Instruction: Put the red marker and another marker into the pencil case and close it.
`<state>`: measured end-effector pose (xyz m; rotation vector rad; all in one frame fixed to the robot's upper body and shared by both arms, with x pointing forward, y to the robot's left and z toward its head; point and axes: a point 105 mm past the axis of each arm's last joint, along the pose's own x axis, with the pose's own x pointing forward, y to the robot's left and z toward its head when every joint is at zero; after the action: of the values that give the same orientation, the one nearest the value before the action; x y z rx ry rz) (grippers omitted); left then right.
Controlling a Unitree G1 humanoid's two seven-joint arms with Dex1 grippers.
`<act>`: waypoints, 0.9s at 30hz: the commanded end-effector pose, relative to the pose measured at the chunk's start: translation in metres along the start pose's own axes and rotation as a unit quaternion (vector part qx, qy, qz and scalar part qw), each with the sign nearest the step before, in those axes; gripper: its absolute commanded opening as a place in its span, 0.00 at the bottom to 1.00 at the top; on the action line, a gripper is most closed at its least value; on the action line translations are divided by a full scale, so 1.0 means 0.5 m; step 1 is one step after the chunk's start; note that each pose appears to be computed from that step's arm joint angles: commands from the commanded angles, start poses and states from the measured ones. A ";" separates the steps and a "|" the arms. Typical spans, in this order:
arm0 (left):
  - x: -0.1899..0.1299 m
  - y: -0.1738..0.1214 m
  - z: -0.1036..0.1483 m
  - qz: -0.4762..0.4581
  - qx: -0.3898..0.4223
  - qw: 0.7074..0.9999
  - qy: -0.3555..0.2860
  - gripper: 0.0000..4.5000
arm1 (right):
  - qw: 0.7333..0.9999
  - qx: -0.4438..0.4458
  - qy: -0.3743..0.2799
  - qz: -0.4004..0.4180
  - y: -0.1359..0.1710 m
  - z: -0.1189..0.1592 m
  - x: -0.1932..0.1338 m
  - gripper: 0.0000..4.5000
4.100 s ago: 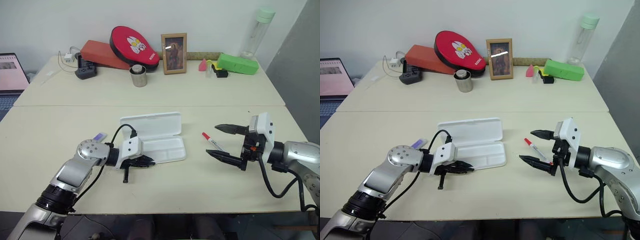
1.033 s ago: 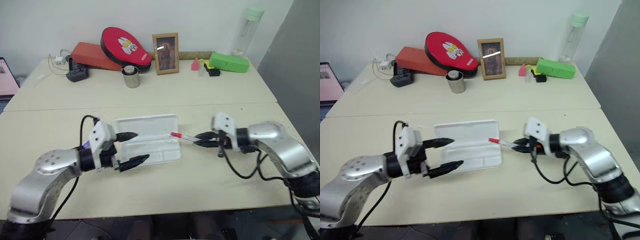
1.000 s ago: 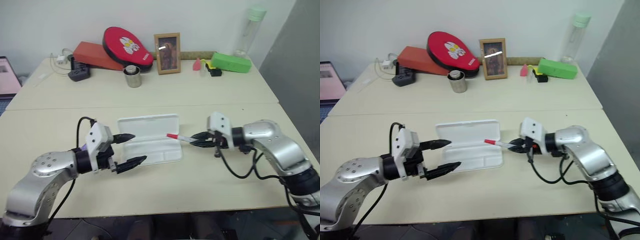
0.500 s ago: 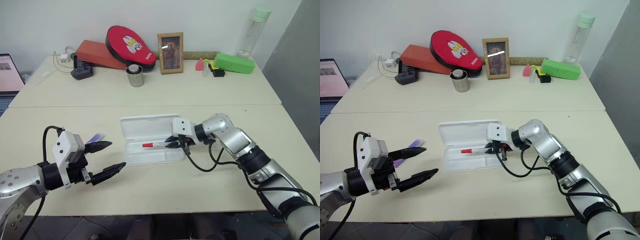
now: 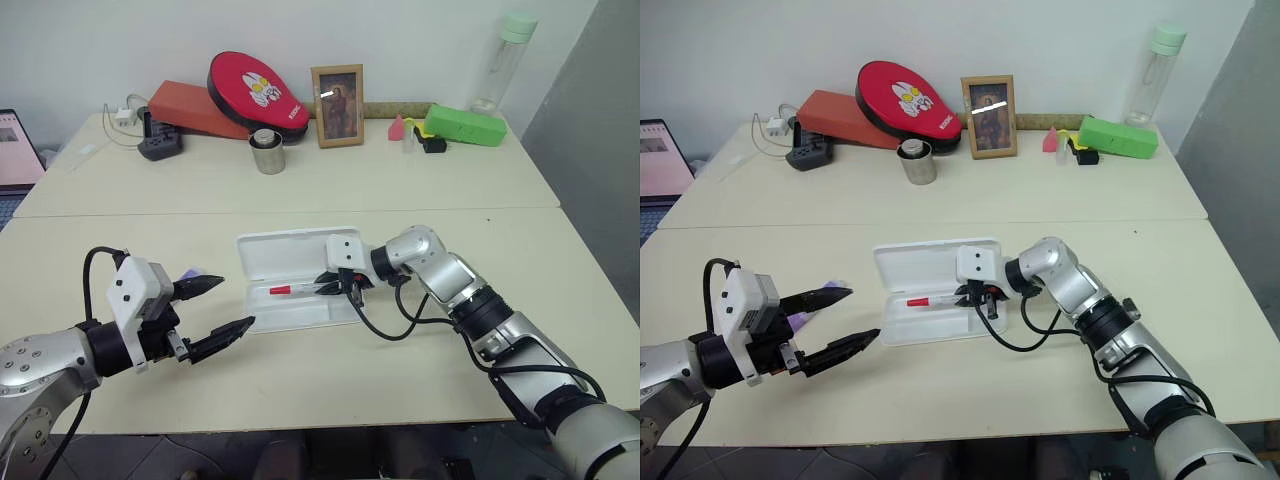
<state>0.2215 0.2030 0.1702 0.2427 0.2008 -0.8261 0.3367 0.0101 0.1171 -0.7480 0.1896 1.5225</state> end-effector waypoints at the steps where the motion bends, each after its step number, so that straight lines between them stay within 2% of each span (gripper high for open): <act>1: 0.005 -0.012 0.017 -0.013 0.011 1.000 -0.010 1.00 | 0.999 -0.023 -0.018 -0.015 -0.020 0.031 -0.015 0.22; 2: 0.005 -0.012 0.017 -0.013 0.011 1.000 -0.010 1.00 | 0.999 -0.024 -0.020 -0.013 -0.018 0.034 -0.016 0.24; 10: 0.010 -0.010 0.015 -0.011 0.009 1.000 -0.011 1.00 | 0.999 -0.028 -0.034 -0.013 -0.015 0.051 -0.028 0.69; 15: 0.004 0.016 -0.010 0.026 -0.004 1.000 0.005 1.00 | 0.995 -0.020 -0.093 0.007 0.007 0.099 -0.061 0.98; 20: -0.013 0.067 -0.051 0.083 -0.023 0.996 0.028 1.00 | 0.988 0.000 -0.151 0.037 0.047 0.141 -0.097 0.99; 24: -0.048 0.146 -0.087 0.156 -0.036 0.986 0.050 1.00 | 0.980 0.028 -0.193 0.029 0.063 0.161 -0.134 0.99; 27: -0.064 0.185 -0.108 0.181 -0.048 0.980 0.062 1.00 | 0.978 0.047 -0.202 0.019 0.068 0.161 -0.147 0.99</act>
<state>0.2593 0.2875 0.1326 0.1900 0.3175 -0.4753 0.2776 -0.0071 0.1971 -0.3777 0.0100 1.6638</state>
